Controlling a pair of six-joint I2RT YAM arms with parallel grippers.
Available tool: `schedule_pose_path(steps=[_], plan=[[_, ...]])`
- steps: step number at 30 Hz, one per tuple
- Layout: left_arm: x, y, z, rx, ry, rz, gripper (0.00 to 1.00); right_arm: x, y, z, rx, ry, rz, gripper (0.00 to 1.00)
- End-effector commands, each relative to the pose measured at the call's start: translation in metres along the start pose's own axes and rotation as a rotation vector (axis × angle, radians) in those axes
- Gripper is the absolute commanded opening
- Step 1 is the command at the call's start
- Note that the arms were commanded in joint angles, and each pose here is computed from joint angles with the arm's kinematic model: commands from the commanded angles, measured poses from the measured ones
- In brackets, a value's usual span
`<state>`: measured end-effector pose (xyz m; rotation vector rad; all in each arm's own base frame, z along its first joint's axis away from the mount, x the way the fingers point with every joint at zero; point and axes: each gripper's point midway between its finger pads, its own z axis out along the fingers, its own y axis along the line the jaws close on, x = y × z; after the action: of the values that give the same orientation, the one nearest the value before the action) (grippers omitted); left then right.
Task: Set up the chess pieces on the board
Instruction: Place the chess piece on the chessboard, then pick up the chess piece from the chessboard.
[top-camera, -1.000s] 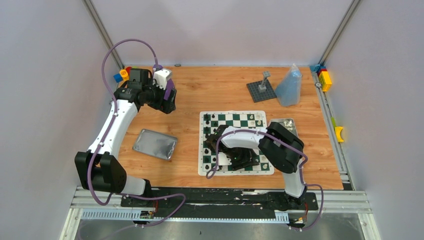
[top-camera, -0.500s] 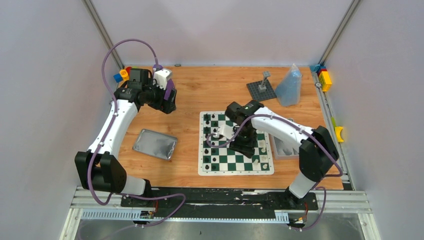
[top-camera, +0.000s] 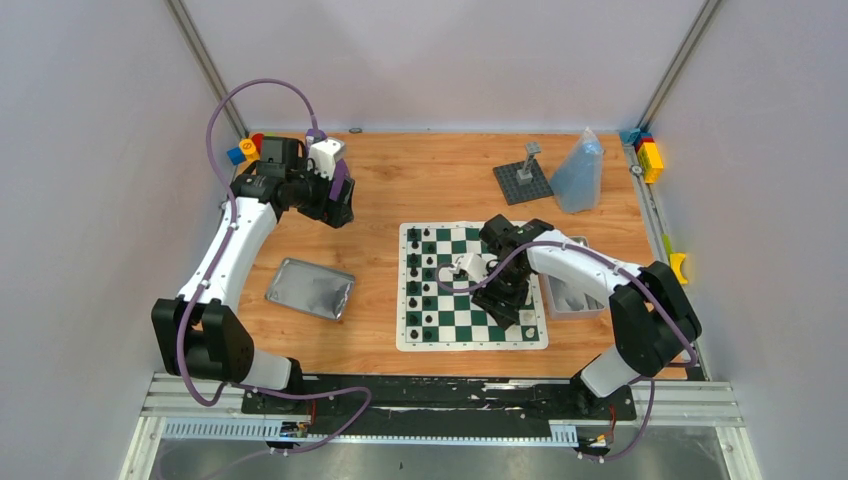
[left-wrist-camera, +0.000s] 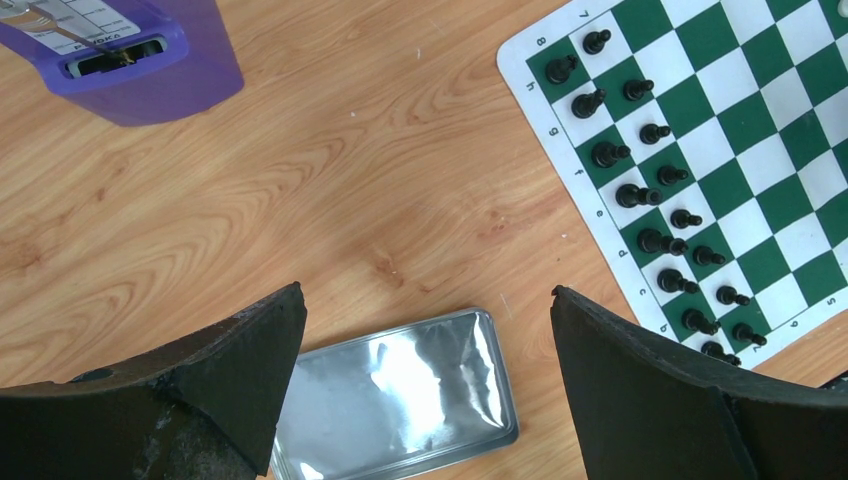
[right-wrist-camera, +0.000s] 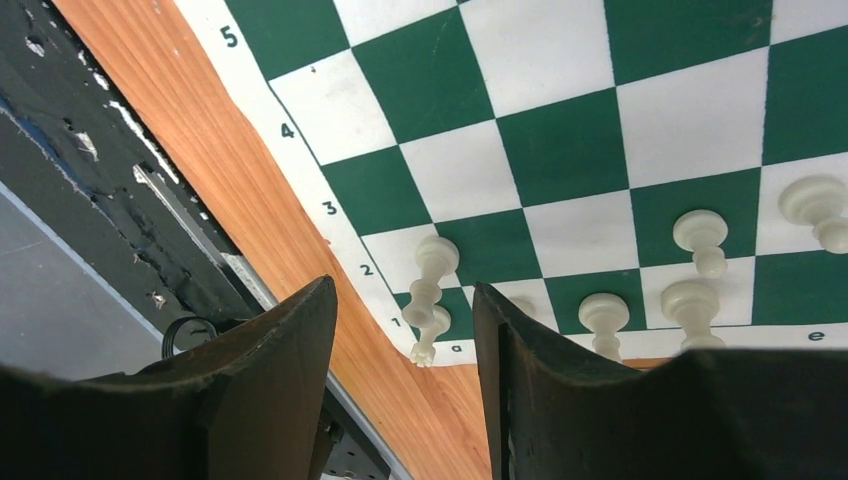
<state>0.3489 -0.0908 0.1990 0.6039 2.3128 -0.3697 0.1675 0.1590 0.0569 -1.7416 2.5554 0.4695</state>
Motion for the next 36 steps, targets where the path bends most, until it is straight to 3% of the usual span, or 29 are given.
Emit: schedule_pose_path(steps=[1, 16, 27, 33, 36], plan=[[-0.012, 0.0, -0.003, 0.006, -0.04, -0.008, 1.0, -0.012, -0.008, 0.001, 0.041, -0.077, 0.001, 0.54], [-0.009, -0.001, 0.001, 0.02, -0.031, -0.007, 1.0, 0.008, -0.011, 0.01, 0.058, -0.007, 0.02, 0.45], [-0.007, -0.002, 0.002, 0.024, -0.028, -0.009, 1.0, 0.012, -0.011, 0.013, 0.046, 0.022, 0.026, 0.3], [-0.006, -0.001, 0.003, 0.023, -0.024, -0.008, 1.0, 0.004, -0.013, 0.002, 0.061, 0.003, 0.023, 0.13], [-0.007, -0.001, 0.003, 0.024, -0.026, -0.007, 1.0, -0.003, -0.018, -0.013, 0.088, -0.022, 0.024, 0.1]])
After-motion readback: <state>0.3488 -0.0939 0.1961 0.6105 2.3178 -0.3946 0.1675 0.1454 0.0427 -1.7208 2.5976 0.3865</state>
